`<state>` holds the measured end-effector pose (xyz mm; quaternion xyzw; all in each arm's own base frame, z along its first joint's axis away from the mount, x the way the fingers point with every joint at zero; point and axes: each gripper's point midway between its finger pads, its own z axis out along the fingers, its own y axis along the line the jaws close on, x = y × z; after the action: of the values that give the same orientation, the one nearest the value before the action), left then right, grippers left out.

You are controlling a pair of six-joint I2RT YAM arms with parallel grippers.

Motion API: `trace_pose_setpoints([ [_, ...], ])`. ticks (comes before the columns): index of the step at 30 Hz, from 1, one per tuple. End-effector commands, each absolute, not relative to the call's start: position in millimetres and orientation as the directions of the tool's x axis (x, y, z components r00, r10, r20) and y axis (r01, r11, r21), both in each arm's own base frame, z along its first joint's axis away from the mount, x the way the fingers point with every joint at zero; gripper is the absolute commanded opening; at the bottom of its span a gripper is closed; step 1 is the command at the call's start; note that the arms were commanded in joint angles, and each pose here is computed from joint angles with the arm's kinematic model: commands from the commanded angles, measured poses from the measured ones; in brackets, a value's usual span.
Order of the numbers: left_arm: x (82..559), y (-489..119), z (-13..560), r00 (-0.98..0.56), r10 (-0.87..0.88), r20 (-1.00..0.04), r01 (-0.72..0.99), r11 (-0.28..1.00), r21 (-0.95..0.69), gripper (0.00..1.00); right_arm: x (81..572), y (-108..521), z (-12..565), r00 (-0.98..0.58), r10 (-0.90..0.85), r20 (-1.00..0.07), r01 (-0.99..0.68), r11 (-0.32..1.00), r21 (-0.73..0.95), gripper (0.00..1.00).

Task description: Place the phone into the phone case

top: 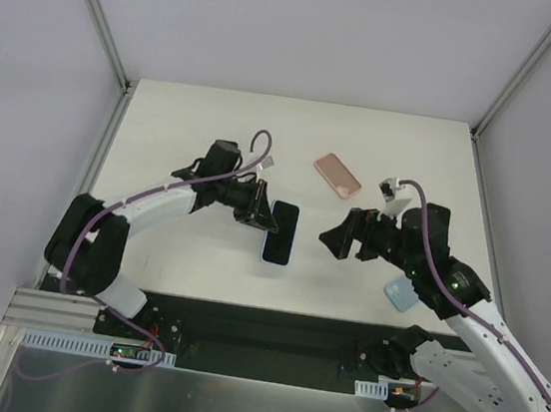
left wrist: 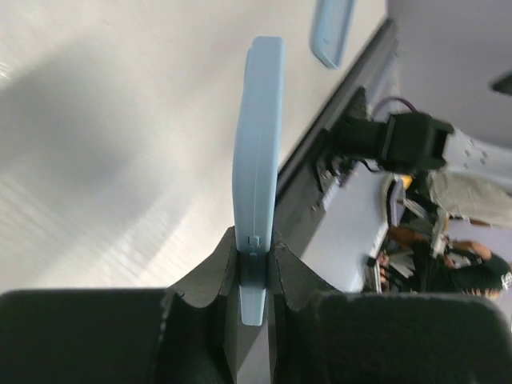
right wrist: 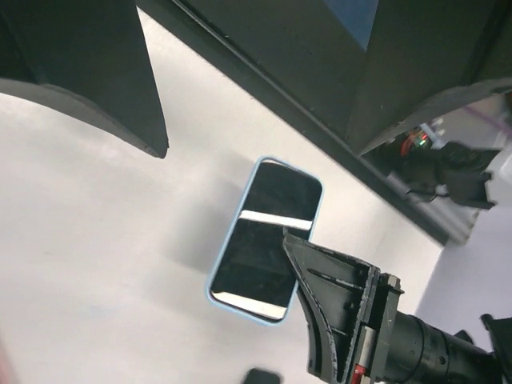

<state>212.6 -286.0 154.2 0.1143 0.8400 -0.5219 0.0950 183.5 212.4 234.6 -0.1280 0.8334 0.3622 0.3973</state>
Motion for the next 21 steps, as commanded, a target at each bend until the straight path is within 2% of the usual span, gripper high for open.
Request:
trace_pose_setpoints([
  [1, 265, -281, 142, -0.943, 0.073, -0.326, 0.311, 0.546, -0.778, 0.0, 196, 166, 211, -0.633, 0.085, -0.769, -0.332, 0.868, 0.369, 0.96],
  [2, 276, -281, 128, -0.952, 0.069, -0.298, 0.282, 0.577, -0.767, 0.0, 194, 164, 211, -0.63, 0.08, -0.773, -0.335, 0.869, 0.364, 0.96],
  [10, 331, -292, 122, -0.967, 0.032, -0.253, 0.228, 0.557, -0.799, 0.0, 186, 156, 211, -0.616, 0.052, -0.786, -0.357, 0.871, 0.338, 0.96],
  [14, 339, -293, 96, -0.984, 0.027, -0.176, 0.16, 0.565, -0.81, 0.0, 186, 152, 211, -0.611, 0.059, -0.789, -0.348, 0.876, 0.334, 0.96],
  [21, 340, -287, 71, -0.992, 0.022, -0.125, 0.113, 0.602, -0.79, 0.0, 183, 150, 206, -0.622, 0.052, -0.781, -0.337, 0.883, 0.328, 0.96],
])
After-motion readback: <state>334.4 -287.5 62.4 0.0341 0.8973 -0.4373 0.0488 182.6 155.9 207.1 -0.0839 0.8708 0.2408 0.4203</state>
